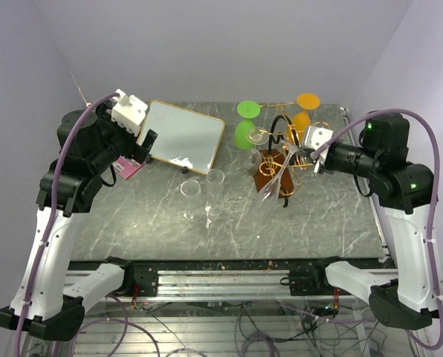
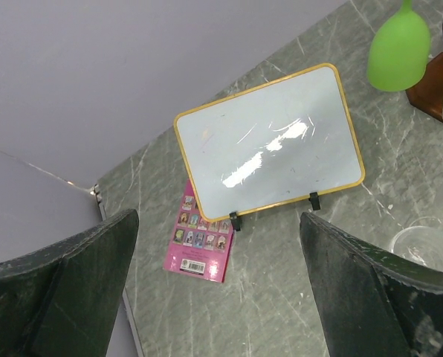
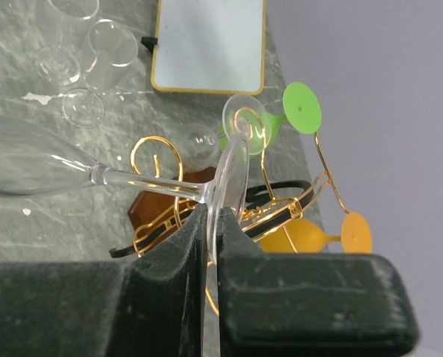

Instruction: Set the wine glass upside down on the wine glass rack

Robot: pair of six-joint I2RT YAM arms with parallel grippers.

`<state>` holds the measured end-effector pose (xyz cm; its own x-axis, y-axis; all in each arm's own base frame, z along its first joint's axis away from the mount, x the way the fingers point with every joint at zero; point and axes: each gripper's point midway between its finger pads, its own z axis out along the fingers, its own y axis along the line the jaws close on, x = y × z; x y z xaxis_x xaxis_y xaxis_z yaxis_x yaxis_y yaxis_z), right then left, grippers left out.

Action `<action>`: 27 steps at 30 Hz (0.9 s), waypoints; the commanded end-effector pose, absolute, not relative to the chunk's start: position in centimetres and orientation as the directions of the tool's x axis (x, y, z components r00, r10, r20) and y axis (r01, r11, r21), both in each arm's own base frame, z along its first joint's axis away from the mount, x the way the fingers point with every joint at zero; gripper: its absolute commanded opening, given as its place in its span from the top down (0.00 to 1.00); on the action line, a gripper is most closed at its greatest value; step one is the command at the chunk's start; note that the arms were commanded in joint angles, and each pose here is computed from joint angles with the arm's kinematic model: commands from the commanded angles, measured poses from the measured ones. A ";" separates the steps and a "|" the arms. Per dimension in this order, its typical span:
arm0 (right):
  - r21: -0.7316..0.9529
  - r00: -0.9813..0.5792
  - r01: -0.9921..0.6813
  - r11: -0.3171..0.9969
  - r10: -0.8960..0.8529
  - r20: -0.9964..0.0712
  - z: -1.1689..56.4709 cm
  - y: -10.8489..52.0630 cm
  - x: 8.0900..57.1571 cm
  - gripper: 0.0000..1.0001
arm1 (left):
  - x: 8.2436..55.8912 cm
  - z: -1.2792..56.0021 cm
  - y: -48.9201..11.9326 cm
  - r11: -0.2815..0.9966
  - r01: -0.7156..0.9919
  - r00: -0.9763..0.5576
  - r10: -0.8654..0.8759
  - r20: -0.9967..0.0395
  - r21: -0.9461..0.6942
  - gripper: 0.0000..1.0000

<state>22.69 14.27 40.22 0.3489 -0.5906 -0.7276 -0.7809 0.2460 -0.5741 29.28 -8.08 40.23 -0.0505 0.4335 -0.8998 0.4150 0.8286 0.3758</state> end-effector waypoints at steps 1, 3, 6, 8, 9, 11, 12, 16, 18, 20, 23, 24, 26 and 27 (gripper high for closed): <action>-0.607 0.340 -0.752 0.255 -0.639 -0.690 39.9 13.7 23.8 1.00 | 29.5 41.5 -7.8 0.822 0.401 -0.017 0.449 -0.894 0.405 0.00; -0.612 0.333 -0.748 0.259 -0.651 -0.683 39.6 13.7 24.3 1.00 | 29.5 41.6 -7.8 0.819 0.402 -0.013 0.453 -0.892 0.410 0.00; -0.612 0.314 -0.748 0.257 -0.676 -0.667 38.8 13.9 25.3 1.00 | 29.6 41.4 -8.0 0.815 0.409 -0.012 0.455 -0.890 0.411 0.00; -0.624 0.312 -0.741 0.248 -0.696 -0.647 38.4 13.8 25.9 1.00 | 29.7 41.3 -8.0 0.812 0.414 -0.012 0.458 -0.889 0.412 0.00; -0.628 0.304 -0.739 0.244 -0.710 -0.635 38.0 13.7 26.1 1.00 | 29.7 41.2 -8.1 0.809 0.418 -0.012 0.460 -0.888 0.413 0.00; -0.632 0.301 -0.741 0.229 -0.728 -0.616 37.5 13.8 26.4 1.00 | 29.6 41.2 -8.1 0.806 0.422 -0.010 0.462 -0.887 0.415 0.00; -0.634 0.302 -0.742 0.218 -0.736 -0.606 37.2 13.9 26.5 1.00 | 29.6 41.2 -8.2 0.805 0.424 -0.011 0.462 -0.887 0.415 0.00; -0.638 0.312 -0.750 0.176 -0.756 -0.576 36.2 14.3 26.4 1.00 | 29.5 41.0 -8.2 0.800 0.427 -0.008 0.468 -0.883 0.420 0.00; -0.639 0.314 -0.752 0.163 -0.763 -0.564 35.8 14.5 26.4 1.00 | 29.4 41.0 -8.2 0.797 0.430 -0.007 0.472 -0.882 0.424 0.00; -0.639 0.318 -0.753 0.155 -0.765 -0.560 35.4 14.8 26.5 1.00 | 29.4 40.9 -8.2 0.793 0.435 -0.005 0.476 -0.880 0.426 0.00; -0.645 0.311 -0.750 0.149 -0.780 -0.543 34.6 14.9 27.0 1.00 | 29.3 41.0 -8.2 0.791 0.436 -0.001 0.478 -0.878 0.430 0.00; -0.649 0.308 -0.746 0.151 -0.786 -0.537 34.4 14.9 27.3 1.00 | 29.3 40.9 -8.3 0.790 0.437 -0.002 0.479 -0.878 0.430 0.00; -0.661 0.299 -0.735 0.152 -0.803 -0.516 34.0 14.9 27.8 1.00 | 29.3 40.9 -8.3 0.788 0.439 0.000 0.482 -0.876 0.432 0.00; -0.667 0.297 -0.730 0.150 -0.809 -0.507 33.9 14.9 28.0 1.00 | 29.2 40.9 -8.2 0.787 0.439 -0.001 0.483 -0.876 0.433 0.00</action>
